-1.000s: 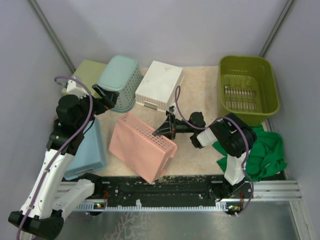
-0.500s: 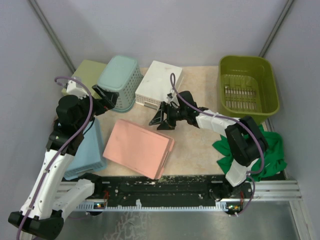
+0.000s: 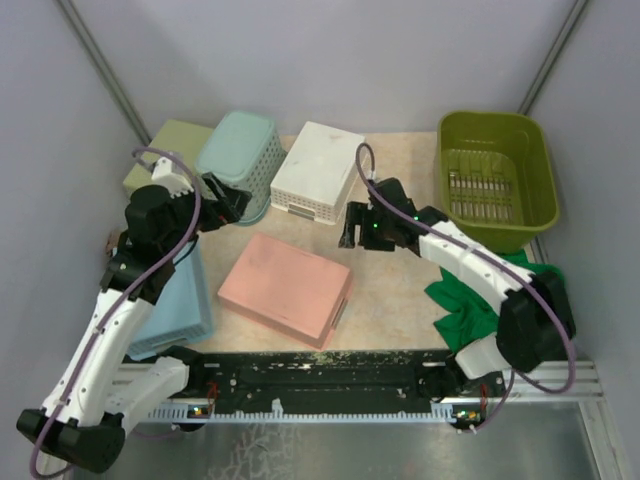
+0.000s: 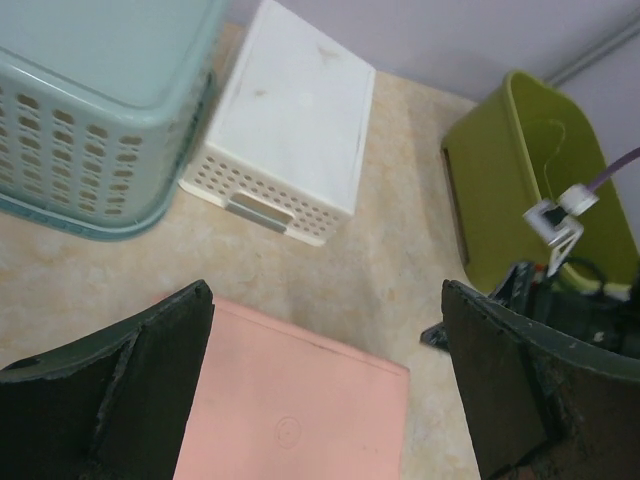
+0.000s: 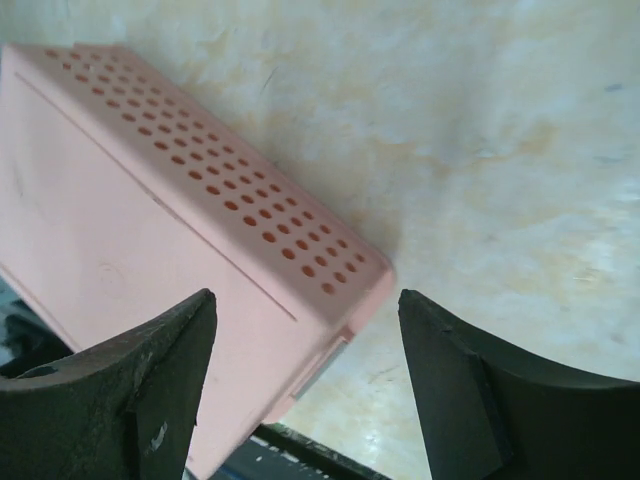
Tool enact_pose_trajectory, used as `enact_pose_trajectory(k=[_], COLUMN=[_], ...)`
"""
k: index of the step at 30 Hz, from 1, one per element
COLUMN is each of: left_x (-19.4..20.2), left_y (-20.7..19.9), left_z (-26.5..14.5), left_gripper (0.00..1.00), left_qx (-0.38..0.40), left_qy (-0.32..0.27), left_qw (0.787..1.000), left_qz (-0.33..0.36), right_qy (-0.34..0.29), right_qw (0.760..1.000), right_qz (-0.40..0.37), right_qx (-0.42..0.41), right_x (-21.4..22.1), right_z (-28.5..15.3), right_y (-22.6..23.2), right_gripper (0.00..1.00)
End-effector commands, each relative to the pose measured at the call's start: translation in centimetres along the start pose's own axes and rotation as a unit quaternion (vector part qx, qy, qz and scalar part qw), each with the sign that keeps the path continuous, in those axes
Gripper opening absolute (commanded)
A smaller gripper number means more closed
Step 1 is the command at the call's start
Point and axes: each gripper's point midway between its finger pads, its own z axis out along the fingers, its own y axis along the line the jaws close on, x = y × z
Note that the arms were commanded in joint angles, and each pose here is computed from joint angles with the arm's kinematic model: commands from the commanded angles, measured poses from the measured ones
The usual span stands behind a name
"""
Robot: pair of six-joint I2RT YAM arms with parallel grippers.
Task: Turn the large container upside down
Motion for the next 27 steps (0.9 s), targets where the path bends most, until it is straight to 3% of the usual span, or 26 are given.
enact_pose_trajectory(k=[1, 4, 8, 13, 15, 19, 27], left_x=[4.4, 7.9, 11.3, 13.7, 14.5, 15.3, 16.2], left_y=[-1.7, -3.2, -4.6, -6.6, -7.1, -7.7, -6.9], left_z=[1.2, 1.7, 2.5, 3.0, 3.0, 2.8, 2.5], left_gripper=[1.00, 1.00, 1.00, 1.00, 1.00, 1.00, 1.00], left_qx=[0.037, 0.038, 0.052, 0.084, 0.096, 0.111, 0.112], left_qy=[0.077, 0.117, 0.160, 0.189, 0.195, 0.204, 0.207], left_qw=[0.995, 0.988, 0.979, 0.969, 0.966, 0.962, 0.960], left_qz=[0.046, 0.090, 0.116, 0.133, 0.139, 0.143, 0.152], right_qy=[-0.177, -0.260, -0.357, -0.397, -0.377, -0.321, -0.227], right_qw=[0.977, 0.950, 0.904, 0.846, 0.845, 0.870, 0.904], right_qz=[-0.041, -0.048, -0.068, -0.091, -0.077, -0.038, -0.049], right_qx=[0.108, 0.165, 0.224, 0.343, 0.371, 0.371, 0.360], right_x=[-6.2, -7.5, -9.0, -11.5, -12.9, -15.7, -19.9], right_z=[-8.0, -12.5, -17.5, -21.2, -21.4, -19.7, -13.3], right_y=[-2.6, -4.9, -7.3, -10.9, -12.9, -15.7, -17.6], right_gripper=[0.73, 0.73, 0.87, 0.94, 0.95, 0.98, 0.98])
